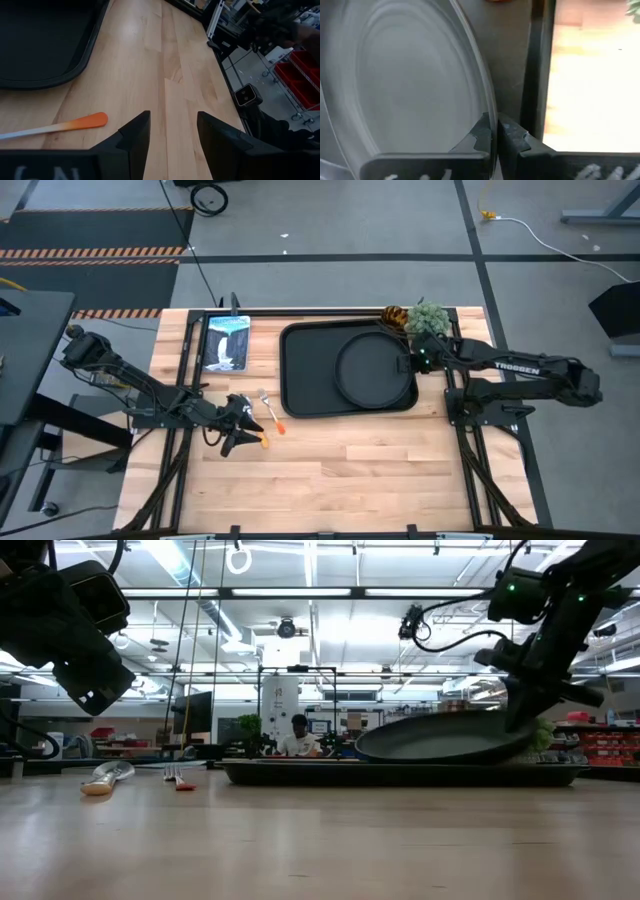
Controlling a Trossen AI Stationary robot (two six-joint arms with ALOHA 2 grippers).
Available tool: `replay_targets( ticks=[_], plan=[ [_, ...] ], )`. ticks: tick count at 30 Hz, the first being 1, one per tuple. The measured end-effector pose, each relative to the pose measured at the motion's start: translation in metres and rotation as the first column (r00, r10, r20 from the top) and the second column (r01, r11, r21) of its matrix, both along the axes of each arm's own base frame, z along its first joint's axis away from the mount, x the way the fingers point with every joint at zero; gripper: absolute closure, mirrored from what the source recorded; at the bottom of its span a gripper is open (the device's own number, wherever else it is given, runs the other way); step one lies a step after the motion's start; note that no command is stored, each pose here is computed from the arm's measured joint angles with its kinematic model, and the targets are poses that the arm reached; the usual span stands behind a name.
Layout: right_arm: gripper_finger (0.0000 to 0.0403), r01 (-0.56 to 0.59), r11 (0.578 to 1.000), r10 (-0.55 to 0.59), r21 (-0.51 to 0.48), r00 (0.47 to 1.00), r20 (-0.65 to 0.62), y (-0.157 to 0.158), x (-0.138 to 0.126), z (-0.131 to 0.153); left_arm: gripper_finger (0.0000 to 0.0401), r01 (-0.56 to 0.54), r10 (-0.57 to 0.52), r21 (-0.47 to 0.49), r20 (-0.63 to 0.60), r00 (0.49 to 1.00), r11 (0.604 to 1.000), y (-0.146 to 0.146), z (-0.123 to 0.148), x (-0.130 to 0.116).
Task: Pick and place plate/cup/fork/spoon on tray
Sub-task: Put the black plate on the black serving tray to the bottom of the brown cup, then put the orange fork on the black serving tray to the left of the black plate
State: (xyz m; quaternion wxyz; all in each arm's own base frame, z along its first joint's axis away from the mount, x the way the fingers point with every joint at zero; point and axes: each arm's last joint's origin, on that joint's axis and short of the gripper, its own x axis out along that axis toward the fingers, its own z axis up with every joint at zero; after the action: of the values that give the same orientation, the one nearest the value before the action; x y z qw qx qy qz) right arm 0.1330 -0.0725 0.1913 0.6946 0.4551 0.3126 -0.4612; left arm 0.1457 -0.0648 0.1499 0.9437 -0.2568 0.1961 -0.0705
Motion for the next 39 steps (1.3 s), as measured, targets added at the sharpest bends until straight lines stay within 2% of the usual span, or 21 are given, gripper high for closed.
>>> replay_targets(
  ticks=[13, 21, 25, 28, 32, 36, 39],
  plan=[
    [0.0310, -0.058, 0.998, 0.061, 0.034, 0.993, -0.100, 0.000, -0.004, -0.007, 0.0229, 0.000, 0.000, 0.000, 0.000, 1.000, 1.000, 0.000, 0.000, 0.000],
    [0.0296, -0.143, 0.990, 0.144, 0.019, 0.984, -0.101, -0.001, 0.000, 0.009, 0.0229, 0.000, 0.000, 0.000, 0.000, 1.000, 1.000, 0.000, 0.000, 0.000],
    [0.0296, -0.248, 0.968, 0.244, -0.048, 0.966, -0.083, 0.000, 0.008, 0.028, 0.0229, -0.039, 0.039, 0.014, 0.003, 0.999, 0.999, 0.001, 0.000, 0.000],
    [0.0297, -0.324, 0.938, 0.319, -0.121, 0.946, -0.053, 0.004, 0.017, 0.037, 0.0229, -0.118, 0.118, 0.047, 0.001, 0.993, 0.992, 0.004, -0.002, 0.000],
    [0.0297, -0.367, 0.904, 0.367, -0.218, 0.929, -0.043, 0.010, 0.026, 0.042, 0.0229, -0.222, 0.223, 0.096, 0.001, 0.975, 0.970, 0.008, -0.004, 0.000],
    [0.0297, -0.400, 0.851, 0.397, -0.341, 0.914, -0.081, 0.017, 0.034, 0.046, 0.0229, -0.308, 0.311, 0.124, 0.000, 0.951, 0.943, 0.011, -0.006, -0.001],
    [0.0297, -0.396, 0.789, 0.390, -0.470, 0.914, -0.116, 0.020, 0.040, 0.053, 0.0229, -0.393, 0.396, 0.092, -0.016, 0.918, 0.915, 0.016, -0.007, -0.001]
  ],
)
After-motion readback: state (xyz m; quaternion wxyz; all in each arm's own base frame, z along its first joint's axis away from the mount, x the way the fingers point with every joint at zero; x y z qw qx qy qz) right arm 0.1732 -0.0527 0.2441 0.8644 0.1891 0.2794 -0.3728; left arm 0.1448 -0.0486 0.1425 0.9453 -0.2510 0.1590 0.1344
